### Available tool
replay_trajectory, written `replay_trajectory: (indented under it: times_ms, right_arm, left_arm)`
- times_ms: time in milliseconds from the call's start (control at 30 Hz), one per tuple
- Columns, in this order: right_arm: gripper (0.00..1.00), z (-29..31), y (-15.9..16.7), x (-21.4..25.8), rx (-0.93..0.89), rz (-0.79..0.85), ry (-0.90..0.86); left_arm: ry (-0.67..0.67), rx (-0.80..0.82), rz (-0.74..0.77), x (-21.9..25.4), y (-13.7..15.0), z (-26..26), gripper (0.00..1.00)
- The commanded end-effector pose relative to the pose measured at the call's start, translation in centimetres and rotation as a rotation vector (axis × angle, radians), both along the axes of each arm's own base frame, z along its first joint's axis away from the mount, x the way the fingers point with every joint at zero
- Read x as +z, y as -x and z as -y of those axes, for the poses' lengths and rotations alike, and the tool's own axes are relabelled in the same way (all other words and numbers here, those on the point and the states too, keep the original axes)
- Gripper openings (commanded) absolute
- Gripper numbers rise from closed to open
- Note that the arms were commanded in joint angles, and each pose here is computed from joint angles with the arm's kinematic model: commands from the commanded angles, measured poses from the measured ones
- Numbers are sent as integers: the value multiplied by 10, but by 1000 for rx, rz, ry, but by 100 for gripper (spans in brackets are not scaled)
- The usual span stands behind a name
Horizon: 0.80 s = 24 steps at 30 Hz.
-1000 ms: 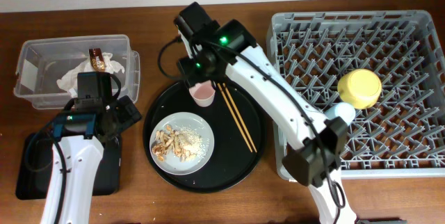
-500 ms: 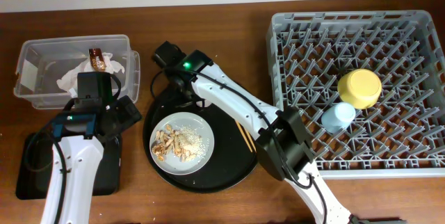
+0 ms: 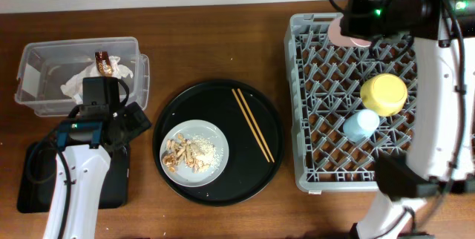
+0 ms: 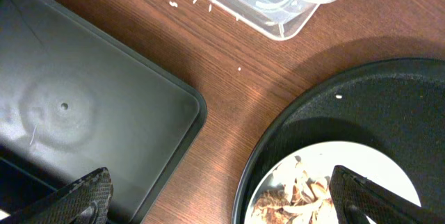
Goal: Sort waste into correct bins and load items into the dishwasher rack
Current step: 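Place the pink cup in the rack next to the other cups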
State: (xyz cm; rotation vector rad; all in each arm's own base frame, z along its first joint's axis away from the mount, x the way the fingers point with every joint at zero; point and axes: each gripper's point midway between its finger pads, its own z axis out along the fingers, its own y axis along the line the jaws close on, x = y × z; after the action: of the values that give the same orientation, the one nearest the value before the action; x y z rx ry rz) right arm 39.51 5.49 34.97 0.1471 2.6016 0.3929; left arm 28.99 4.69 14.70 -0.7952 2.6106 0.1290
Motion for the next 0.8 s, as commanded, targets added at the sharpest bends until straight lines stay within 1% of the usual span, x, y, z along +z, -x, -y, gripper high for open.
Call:
replay_trajectory:
  times_ms: [0,33,67,100,133,167,233,300,367,433,533,567,600,633,667,733,767]
  right_arm:
    - [4,64,52,-39,-73,-174,5]
    - [4,80,61,-53,-29,-197,-97]
    - [4,97,66,-61,43,-136,-304]
    - [4,112,69,-67,53,-72,-431]
    - [4,124,71,-72,37,-41,-498]
    - [4,138,78,-85,29,31,-613]
    - [4,156,83,-112,-36,101,-752]
    - [4,169,81,-142,-103,126,-847]
    - [4,175,75,-170,-146,114,-950]
    - [4,178,69,-184,-168,103,-1009]
    - [4,181,71,-197,-190,68,-1032]
    - [11,188,73,-196,-209,82,-1033]
    - [28,194,76,-197,-225,91,-1028]
    - [41,204,82,-201,-246,92,-1007]
    - [52,211,87,-204,-264,91,-994]
    - [51,225,98,-206,-309,93,-986]
    - [47,230,102,-208,-342,78,-996]
  left_arm:
    - [-7,18,13,3,-1,-3,99]
    - [-7,18,13,3,-1,-3,99]
    - [-7,18,13,3,-1,-3,99]
    - [-7,18,12,3,-1,-3,99]
    - [-7,18,12,3,-1,-3,99]
    - [-7,18,13,3,-1,-3,99]
    - [-7,18,13,3,-1,-3,100]
    - [-7,18,12,3,-1,-3,99]
    - [-7,18,12,3,-1,-3,99]
    - [-7,18,12,3,-1,-3,99]
    - [-7,18,13,3,-1,-3,99]
    - [-7,18,12,3,-1,-3,99]
    - [-7,18,12,3,-1,-3,99]
    - [-7,18,13,3,-1,-3,99]
    - [-7,18,12,3,-1,-3,100]
    - [-7,18,12,3,-1,-3,99]
    - [-7,18,12,3,-1,-3,99]
